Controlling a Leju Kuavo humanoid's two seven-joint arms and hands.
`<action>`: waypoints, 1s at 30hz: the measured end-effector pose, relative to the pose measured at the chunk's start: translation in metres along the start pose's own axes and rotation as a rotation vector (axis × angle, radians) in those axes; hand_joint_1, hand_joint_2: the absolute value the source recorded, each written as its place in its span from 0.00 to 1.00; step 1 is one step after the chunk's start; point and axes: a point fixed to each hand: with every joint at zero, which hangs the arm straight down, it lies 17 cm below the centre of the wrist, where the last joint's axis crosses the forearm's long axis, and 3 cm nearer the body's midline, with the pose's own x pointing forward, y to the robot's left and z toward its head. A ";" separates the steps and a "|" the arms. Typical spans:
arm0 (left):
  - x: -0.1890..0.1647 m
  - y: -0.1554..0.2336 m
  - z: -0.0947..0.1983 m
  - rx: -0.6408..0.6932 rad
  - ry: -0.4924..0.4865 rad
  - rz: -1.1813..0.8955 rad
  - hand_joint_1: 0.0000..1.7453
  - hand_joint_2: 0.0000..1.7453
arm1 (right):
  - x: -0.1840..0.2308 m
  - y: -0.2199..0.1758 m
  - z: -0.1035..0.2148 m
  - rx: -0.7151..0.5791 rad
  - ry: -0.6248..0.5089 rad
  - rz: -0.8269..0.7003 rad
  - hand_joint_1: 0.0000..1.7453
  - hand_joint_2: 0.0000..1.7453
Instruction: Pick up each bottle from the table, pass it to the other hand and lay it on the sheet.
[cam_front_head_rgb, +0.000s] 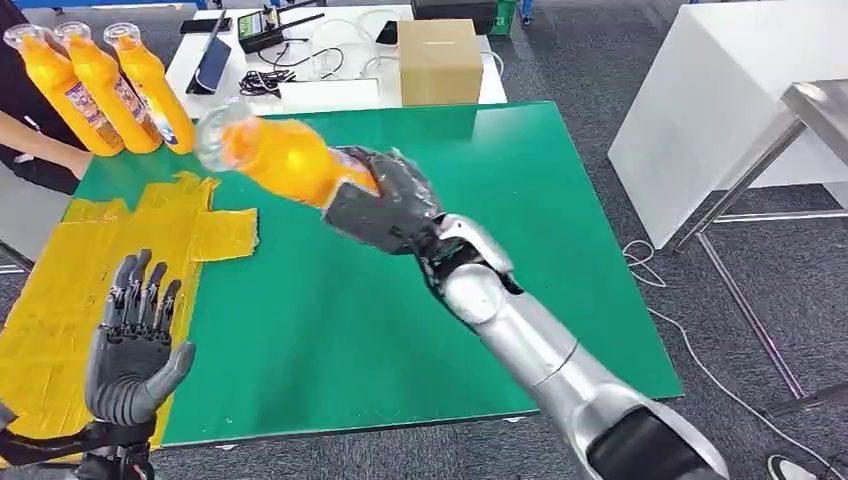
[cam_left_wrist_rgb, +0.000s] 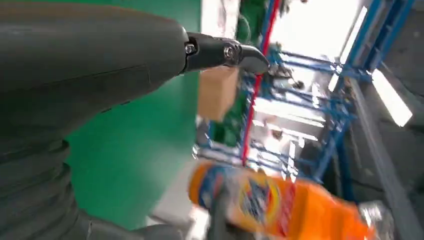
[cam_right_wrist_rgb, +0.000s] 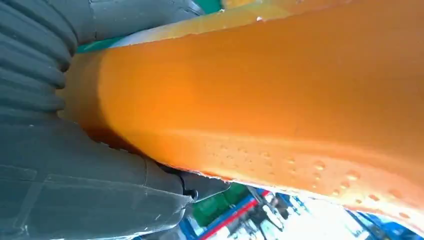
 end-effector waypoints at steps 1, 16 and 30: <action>0.003 -0.003 -0.001 -0.008 -0.004 0.025 0.00 1.00 | 0.006 0.011 -0.003 0.005 -0.005 0.000 1.00 1.00; 0.022 -0.010 -0.013 -0.021 -0.067 0.087 0.00 1.00 | 0.052 0.122 -0.020 0.152 -0.001 -0.061 1.00 1.00; 0.031 -0.001 -0.016 0.042 -0.118 -0.021 0.00 1.00 | 0.049 0.145 -0.013 0.195 0.013 0.001 1.00 1.00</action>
